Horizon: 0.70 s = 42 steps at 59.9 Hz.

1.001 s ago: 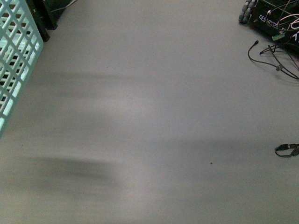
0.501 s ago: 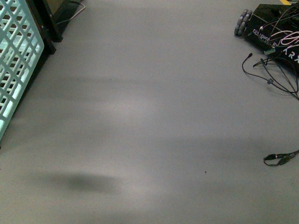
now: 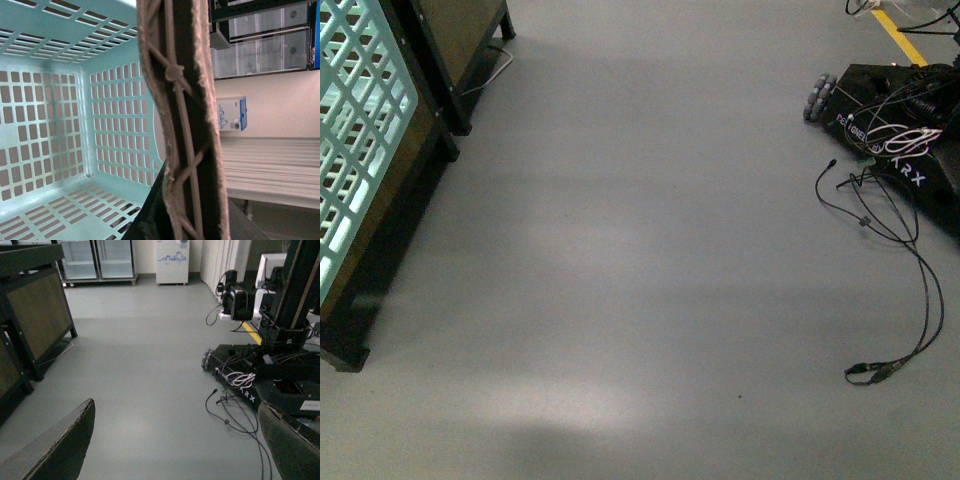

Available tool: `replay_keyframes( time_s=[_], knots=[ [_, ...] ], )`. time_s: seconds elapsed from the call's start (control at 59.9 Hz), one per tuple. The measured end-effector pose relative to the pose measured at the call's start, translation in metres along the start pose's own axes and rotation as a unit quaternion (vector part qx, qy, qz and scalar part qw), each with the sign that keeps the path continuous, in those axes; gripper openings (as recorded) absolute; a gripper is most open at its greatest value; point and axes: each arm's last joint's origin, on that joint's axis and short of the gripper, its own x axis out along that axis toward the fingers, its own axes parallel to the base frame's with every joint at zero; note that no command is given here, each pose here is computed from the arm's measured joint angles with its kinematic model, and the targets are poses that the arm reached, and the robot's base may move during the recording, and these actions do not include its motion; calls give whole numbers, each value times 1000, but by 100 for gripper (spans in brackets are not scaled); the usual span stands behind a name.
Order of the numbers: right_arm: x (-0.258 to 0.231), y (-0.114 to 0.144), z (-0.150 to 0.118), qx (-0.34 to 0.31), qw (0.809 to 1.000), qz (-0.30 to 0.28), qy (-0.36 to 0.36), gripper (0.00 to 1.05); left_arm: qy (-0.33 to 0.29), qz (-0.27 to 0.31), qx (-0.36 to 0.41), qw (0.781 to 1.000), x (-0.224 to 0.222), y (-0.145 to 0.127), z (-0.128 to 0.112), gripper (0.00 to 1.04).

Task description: Pick lemon and mango into basket

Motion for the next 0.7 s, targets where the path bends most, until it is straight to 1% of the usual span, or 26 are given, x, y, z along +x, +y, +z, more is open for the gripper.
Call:
replay_keyframes(
  time_s=[0.701],
  knots=[
    [0, 0, 0, 0, 1000, -1, 0, 96, -1, 0, 1, 1000, 0, 0, 0, 6]
  ],
)
